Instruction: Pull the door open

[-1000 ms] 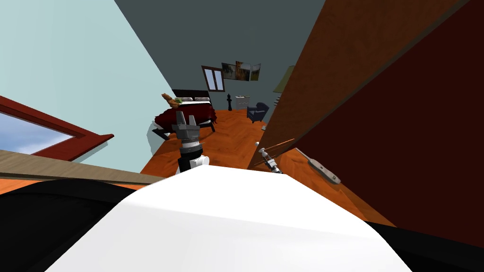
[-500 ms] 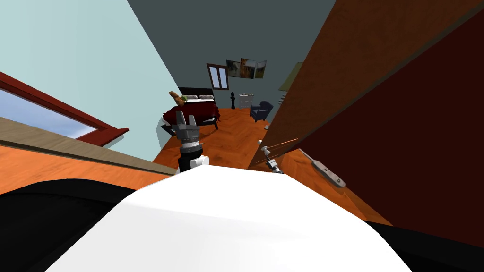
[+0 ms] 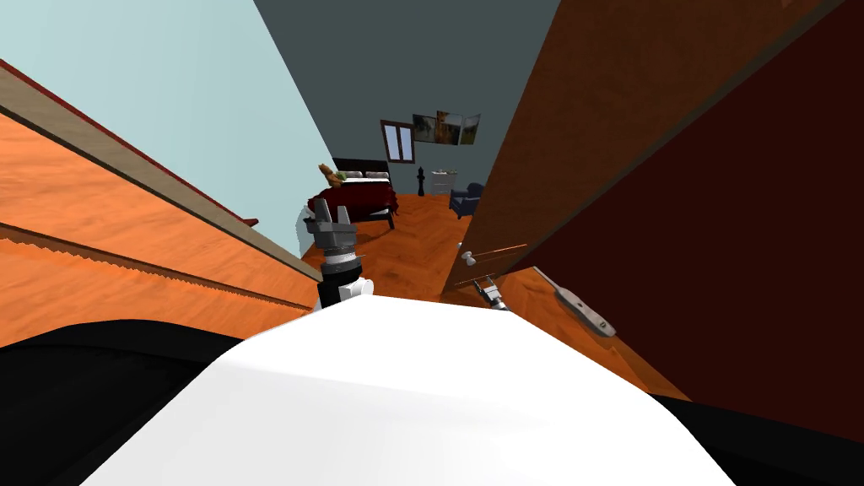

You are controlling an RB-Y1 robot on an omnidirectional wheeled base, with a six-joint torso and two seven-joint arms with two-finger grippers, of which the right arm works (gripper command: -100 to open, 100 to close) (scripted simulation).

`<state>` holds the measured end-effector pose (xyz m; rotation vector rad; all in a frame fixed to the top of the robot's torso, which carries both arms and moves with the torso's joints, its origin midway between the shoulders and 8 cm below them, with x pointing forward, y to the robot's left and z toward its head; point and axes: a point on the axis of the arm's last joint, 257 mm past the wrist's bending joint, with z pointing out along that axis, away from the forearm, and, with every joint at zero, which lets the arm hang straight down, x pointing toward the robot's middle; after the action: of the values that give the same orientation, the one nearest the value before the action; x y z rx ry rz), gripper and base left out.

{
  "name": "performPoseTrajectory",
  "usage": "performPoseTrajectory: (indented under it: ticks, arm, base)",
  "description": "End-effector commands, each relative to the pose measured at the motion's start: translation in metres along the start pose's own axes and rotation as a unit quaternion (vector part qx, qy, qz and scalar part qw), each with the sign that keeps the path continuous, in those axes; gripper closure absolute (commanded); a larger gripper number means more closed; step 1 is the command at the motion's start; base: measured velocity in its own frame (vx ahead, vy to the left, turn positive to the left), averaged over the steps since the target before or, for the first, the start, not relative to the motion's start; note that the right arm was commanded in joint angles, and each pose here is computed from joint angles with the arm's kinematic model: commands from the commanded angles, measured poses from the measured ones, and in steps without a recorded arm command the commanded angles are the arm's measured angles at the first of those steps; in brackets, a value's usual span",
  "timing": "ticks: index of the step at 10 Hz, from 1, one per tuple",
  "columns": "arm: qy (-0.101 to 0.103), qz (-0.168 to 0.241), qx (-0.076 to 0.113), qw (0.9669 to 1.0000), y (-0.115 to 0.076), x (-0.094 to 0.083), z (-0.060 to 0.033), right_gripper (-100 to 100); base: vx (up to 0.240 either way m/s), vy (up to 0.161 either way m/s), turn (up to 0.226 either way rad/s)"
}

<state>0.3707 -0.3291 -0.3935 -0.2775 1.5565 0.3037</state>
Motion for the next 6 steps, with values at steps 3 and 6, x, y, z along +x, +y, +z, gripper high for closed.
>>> performPoseTrajectory:
  ticks: [3,6]
  arm:
    - [0.0,-0.006,0.008,0.9999,-0.0024,0.0004,-0.0018,-100]
    - [-0.001,-0.009,0.021,0.9997,-0.0052,0.0001,-0.0033,-100]
  base:
    - [0.0,-0.004,0.064]
    - [0.117,0.056,0.089]
